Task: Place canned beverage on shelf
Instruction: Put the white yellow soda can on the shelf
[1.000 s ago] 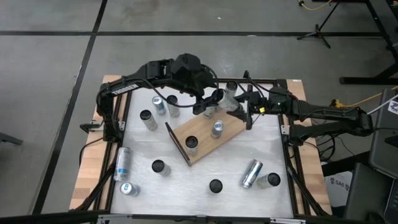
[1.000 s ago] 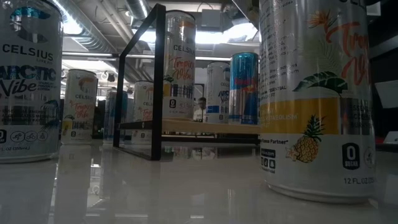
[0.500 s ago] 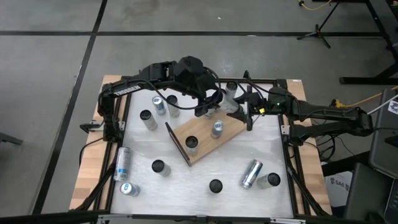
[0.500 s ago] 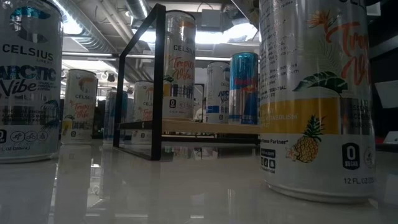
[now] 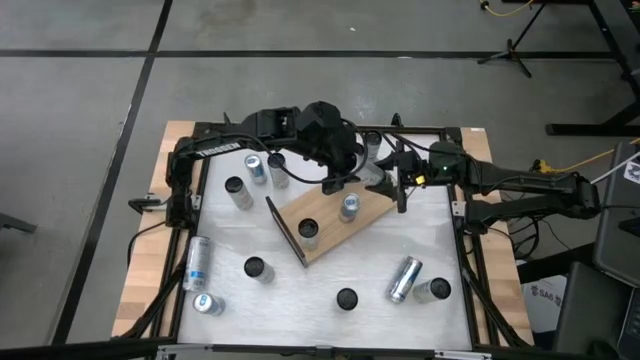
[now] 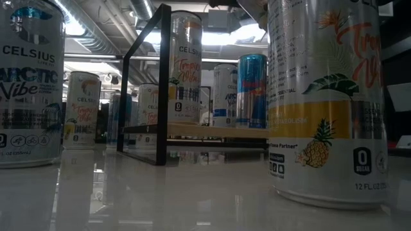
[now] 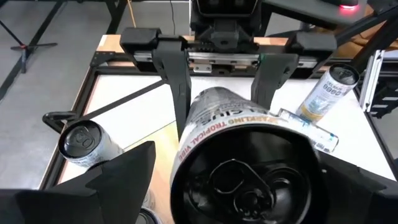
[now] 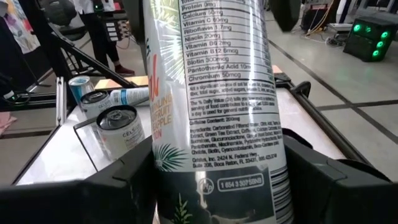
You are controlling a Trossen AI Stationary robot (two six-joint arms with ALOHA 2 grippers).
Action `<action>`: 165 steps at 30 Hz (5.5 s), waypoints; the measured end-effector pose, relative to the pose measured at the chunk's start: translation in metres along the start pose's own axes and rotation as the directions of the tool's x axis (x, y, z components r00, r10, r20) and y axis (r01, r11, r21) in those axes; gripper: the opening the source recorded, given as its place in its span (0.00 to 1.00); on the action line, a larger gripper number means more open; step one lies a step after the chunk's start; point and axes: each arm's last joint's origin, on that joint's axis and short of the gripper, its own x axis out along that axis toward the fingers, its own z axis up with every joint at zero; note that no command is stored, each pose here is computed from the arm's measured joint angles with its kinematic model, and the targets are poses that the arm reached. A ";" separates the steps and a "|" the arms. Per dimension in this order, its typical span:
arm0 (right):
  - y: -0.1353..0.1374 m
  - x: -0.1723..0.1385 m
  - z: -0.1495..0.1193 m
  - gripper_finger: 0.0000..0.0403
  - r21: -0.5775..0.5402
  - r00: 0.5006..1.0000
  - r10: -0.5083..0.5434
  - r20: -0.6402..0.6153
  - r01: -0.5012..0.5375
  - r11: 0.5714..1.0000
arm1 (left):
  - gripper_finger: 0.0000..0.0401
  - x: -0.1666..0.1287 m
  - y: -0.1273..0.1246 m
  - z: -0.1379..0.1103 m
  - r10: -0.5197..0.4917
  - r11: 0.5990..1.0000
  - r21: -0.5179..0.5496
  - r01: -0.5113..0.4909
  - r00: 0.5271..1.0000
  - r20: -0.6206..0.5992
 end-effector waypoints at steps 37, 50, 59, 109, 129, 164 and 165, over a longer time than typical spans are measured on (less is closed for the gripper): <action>-0.001 -0.013 0.008 0.78 -0.049 0.993 -0.103 0.058 0.106 0.993 | 0.59 -0.011 -0.002 -0.002 0.012 0.990 -0.143 -0.016 1.000 -0.026; 0.003 -0.045 0.018 0.79 -0.083 0.975 -0.177 0.132 0.189 0.979 | 0.60 -0.052 -0.018 -0.019 -0.044 0.855 -0.514 -0.071 0.977 -0.207; 0.002 -0.043 0.016 0.79 -0.082 0.978 -0.175 0.117 0.185 0.979 | 0.60 -0.052 -0.032 -0.029 -0.072 0.741 -0.653 -0.157 0.948 -0.310; 0.002 -0.042 -0.006 0.79 -0.083 0.978 -0.180 -0.110 0.171 0.982 | 0.60 0.039 -0.058 -0.058 0.081 0.704 -0.561 -0.435 0.834 -0.545; 0.002 -0.042 -0.006 0.79 -0.083 0.977 -0.180 -0.115 0.171 0.982 | 0.60 0.075 -0.080 -0.077 0.096 0.746 -0.471 -0.471 0.776 -0.623; 0.002 -0.042 -0.006 0.79 -0.082 0.977 -0.180 -0.114 0.171 0.982 | 0.68 0.090 -0.099 -0.086 0.123 0.772 -0.420 -0.477 0.760 -0.638; 0.002 -0.042 -0.006 0.79 -0.082 0.977 -0.180 -0.114 0.171 0.982 | 0.70 0.090 -0.099 -0.086 0.123 0.772 -0.421 -0.477 0.760 -0.638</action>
